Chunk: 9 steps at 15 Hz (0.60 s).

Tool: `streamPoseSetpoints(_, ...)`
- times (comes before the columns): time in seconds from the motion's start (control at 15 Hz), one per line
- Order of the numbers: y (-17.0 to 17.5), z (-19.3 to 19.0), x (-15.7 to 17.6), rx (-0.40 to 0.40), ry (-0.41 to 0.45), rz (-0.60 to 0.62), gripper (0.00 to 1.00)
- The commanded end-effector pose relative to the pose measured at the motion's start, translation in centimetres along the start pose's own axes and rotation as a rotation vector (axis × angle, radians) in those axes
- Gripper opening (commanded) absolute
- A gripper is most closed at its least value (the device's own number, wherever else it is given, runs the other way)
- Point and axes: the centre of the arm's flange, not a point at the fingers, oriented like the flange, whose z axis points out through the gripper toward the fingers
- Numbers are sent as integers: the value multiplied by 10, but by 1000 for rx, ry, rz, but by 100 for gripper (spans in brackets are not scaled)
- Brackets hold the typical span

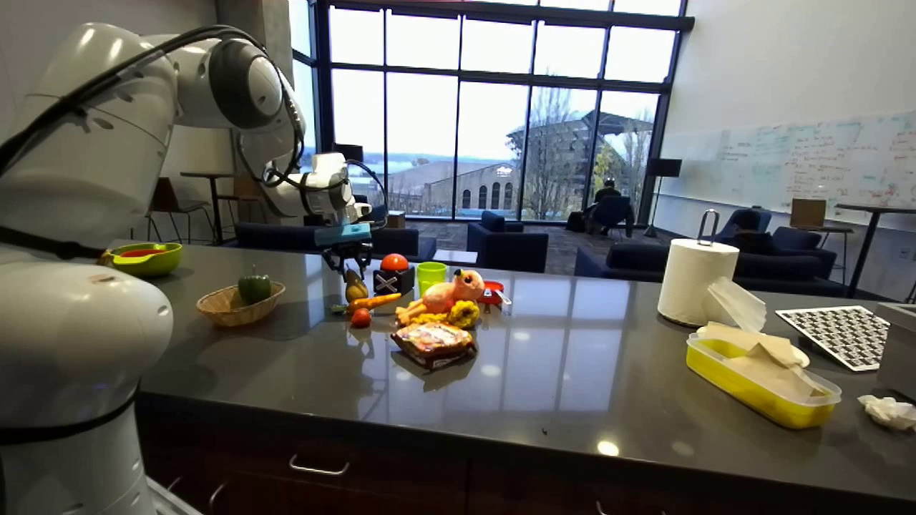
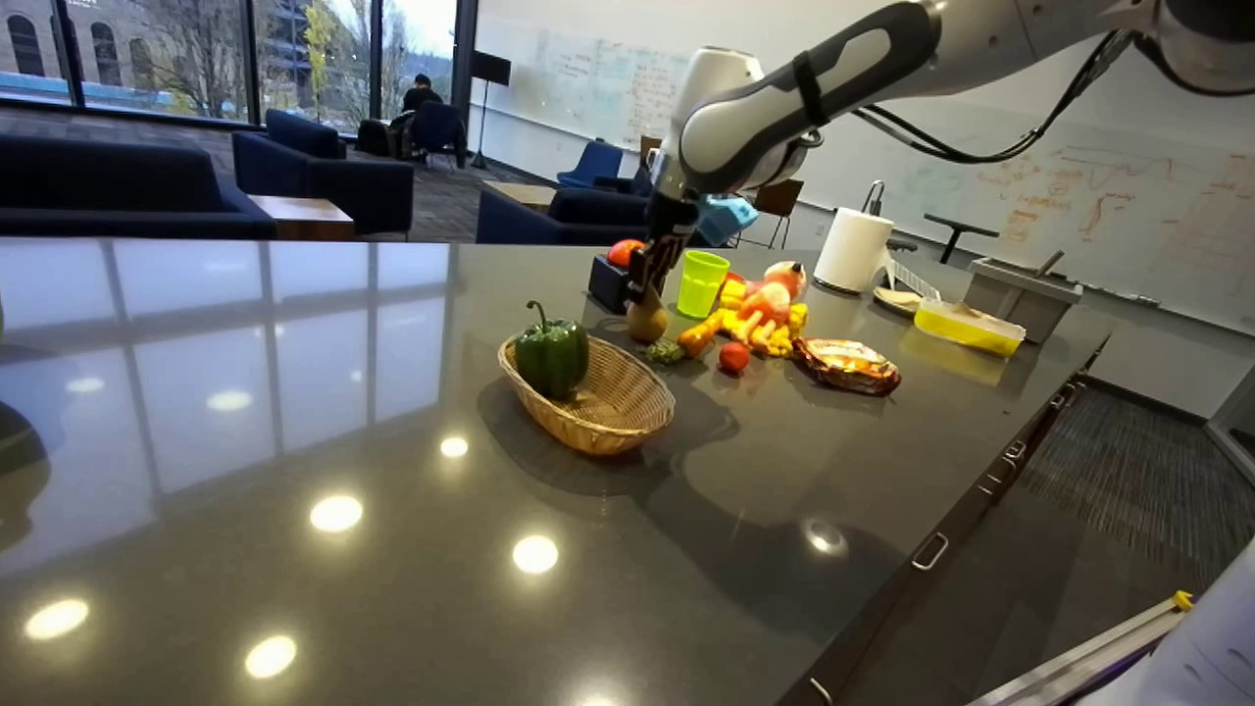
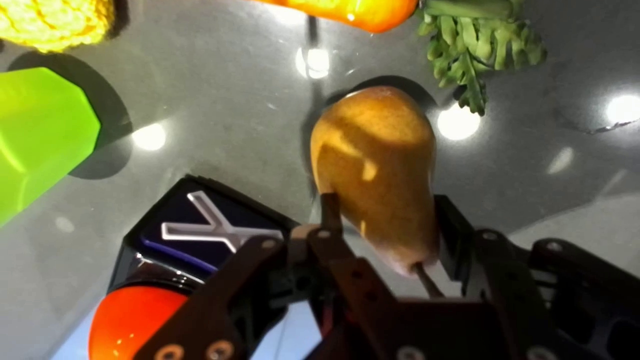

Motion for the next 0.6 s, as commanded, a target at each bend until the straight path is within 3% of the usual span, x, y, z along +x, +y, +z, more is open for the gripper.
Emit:
streamPoseSetpoints(0.0, 1, -10, -3, -11, -4, 9, 22)
streamPoseSetpoints(0.53, -17, -37, -13, 1, -11, 42, 22)
